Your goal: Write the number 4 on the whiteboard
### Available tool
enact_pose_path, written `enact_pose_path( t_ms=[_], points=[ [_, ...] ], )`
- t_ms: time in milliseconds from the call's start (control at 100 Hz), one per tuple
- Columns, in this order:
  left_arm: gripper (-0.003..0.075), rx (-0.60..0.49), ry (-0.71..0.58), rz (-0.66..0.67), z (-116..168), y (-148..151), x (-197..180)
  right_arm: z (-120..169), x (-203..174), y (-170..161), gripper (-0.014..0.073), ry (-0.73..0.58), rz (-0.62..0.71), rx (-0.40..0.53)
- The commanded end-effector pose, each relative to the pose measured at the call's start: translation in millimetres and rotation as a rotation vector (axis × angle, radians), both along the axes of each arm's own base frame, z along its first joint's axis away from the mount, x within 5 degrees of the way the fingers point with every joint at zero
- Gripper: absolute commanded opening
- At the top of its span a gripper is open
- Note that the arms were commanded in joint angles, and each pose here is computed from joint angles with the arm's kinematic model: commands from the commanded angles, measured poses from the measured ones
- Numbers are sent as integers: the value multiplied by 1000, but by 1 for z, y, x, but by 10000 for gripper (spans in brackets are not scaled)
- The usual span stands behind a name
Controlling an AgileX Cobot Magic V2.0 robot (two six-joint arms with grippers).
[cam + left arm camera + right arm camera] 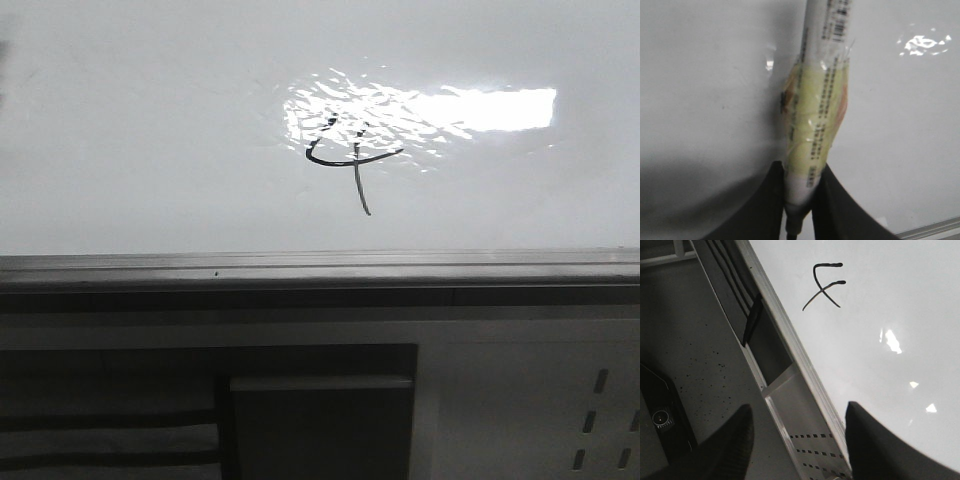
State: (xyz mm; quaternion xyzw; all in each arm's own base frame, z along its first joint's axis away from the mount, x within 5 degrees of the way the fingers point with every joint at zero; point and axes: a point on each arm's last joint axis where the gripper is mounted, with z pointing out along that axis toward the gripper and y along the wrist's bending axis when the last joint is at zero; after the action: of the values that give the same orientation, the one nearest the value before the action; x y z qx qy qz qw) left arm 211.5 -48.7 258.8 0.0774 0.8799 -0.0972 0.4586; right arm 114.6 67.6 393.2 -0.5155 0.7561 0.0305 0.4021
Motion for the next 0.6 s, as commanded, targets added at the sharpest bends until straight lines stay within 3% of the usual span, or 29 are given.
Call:
enact_pose_path(
  t_ms=[0,590],
  points=[
    [-20,-44,-76,56,11,2,9,11,1,0,363,-66,-19,45],
    [-18,-88,-54,77,9,1,10,11,1,0,363,-63,-18,52]
  ],
)
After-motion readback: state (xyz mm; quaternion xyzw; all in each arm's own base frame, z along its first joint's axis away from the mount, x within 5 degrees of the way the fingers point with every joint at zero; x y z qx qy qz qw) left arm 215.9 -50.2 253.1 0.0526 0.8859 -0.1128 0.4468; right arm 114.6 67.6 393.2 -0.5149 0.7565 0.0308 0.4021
